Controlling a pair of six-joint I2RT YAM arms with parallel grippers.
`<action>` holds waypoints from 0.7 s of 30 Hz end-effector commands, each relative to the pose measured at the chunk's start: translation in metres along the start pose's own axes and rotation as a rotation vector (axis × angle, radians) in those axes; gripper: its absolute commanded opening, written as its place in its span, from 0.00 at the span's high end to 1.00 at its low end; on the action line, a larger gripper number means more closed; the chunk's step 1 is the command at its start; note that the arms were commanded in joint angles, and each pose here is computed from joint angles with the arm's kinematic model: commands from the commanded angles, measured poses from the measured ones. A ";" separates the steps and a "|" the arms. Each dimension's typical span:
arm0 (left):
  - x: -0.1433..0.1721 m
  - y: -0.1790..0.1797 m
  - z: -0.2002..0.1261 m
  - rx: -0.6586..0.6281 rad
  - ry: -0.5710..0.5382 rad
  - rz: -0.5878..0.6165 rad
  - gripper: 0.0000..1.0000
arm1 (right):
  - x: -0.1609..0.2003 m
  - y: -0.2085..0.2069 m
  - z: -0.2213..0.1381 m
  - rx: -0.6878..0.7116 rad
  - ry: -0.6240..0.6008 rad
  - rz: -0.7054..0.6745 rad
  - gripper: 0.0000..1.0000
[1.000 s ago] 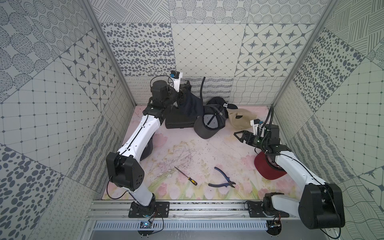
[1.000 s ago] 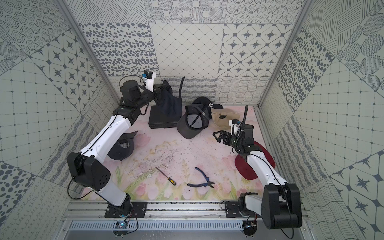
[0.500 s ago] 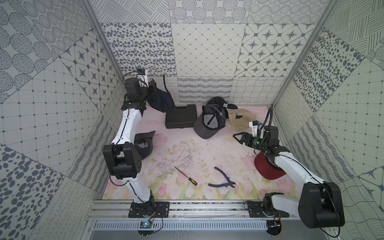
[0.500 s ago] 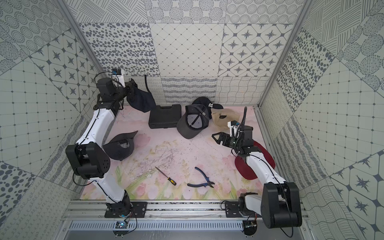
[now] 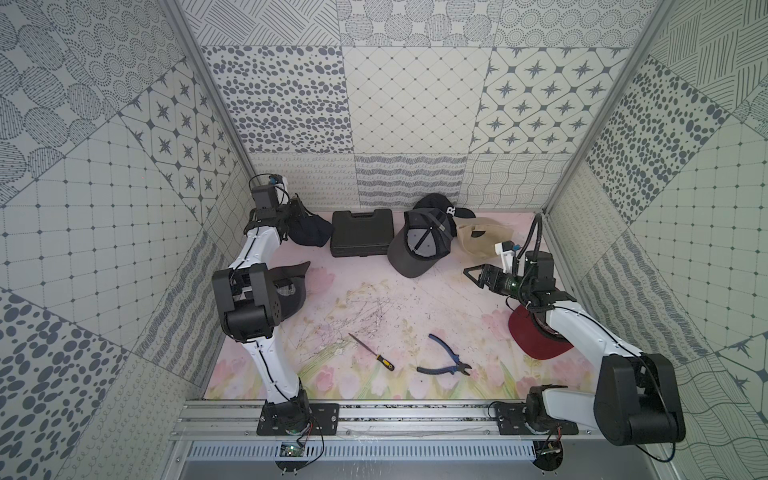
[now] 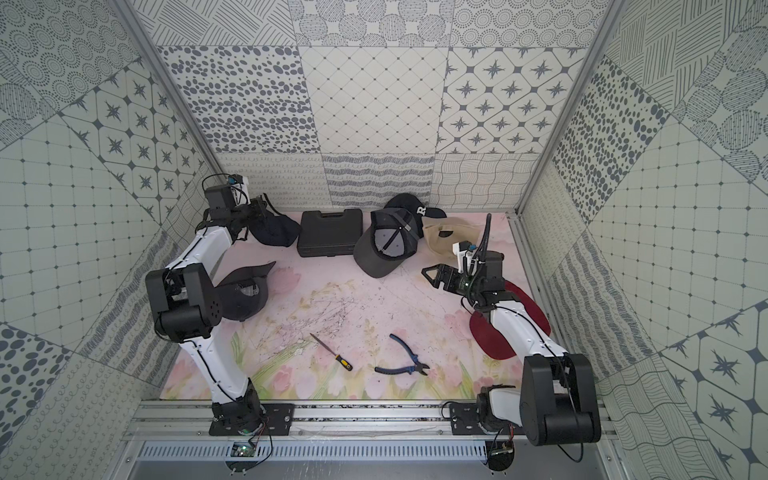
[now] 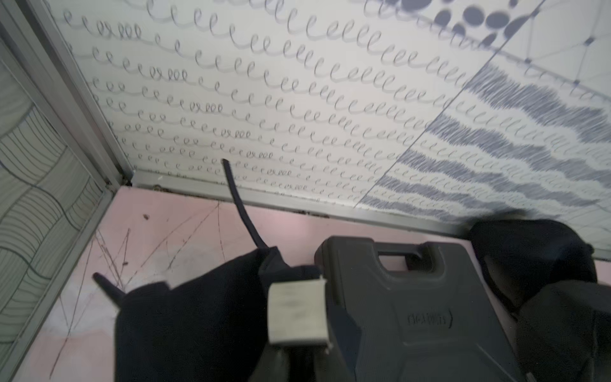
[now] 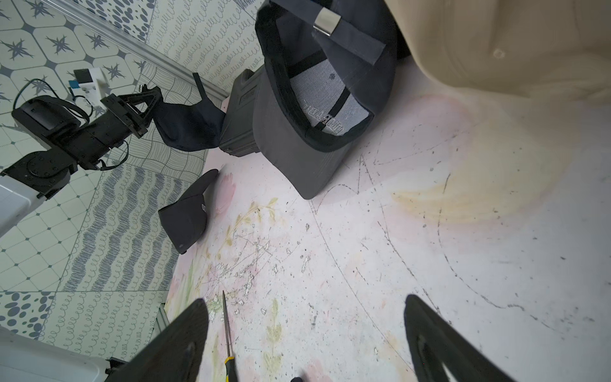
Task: Open the adjustable buckle of the baseball cap
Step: Place the baseball cap at the corner of the board.
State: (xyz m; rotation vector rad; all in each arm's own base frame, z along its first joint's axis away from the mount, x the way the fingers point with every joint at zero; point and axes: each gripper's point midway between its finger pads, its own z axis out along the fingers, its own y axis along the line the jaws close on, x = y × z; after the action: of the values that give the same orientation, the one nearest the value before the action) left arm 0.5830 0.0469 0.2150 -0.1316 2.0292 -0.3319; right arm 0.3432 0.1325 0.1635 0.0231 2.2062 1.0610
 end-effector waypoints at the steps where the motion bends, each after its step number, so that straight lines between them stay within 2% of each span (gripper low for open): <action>1: 0.021 -0.001 -0.005 0.025 0.029 -0.089 0.74 | -0.013 0.007 0.003 -0.037 -0.029 -0.047 0.07; 4: 0.026 -0.011 -0.014 0.024 0.021 -0.062 0.55 | -0.014 0.005 0.007 -0.040 -0.021 -0.041 0.07; 10: 0.024 -0.055 -0.036 0.074 0.038 0.048 0.39 | -0.018 -0.003 0.012 0.003 -0.017 -0.007 0.02; 12: 0.021 -0.079 -0.045 0.130 0.024 0.075 0.39 | -0.017 -0.004 0.013 0.026 -0.012 0.001 0.02; 16: 0.030 -0.137 -0.060 0.283 0.045 0.119 0.48 | -0.018 0.002 0.017 0.038 -0.017 0.011 0.05; 21: 0.048 -0.202 -0.077 0.437 0.047 0.210 0.47 | -0.022 0.016 0.034 0.027 -0.035 0.056 0.13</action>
State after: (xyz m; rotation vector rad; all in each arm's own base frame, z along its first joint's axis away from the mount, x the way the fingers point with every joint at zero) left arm 0.5071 -0.0917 0.2513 0.1594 2.0108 -0.5323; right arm 0.3581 0.1524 0.1580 0.0714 2.2522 1.0533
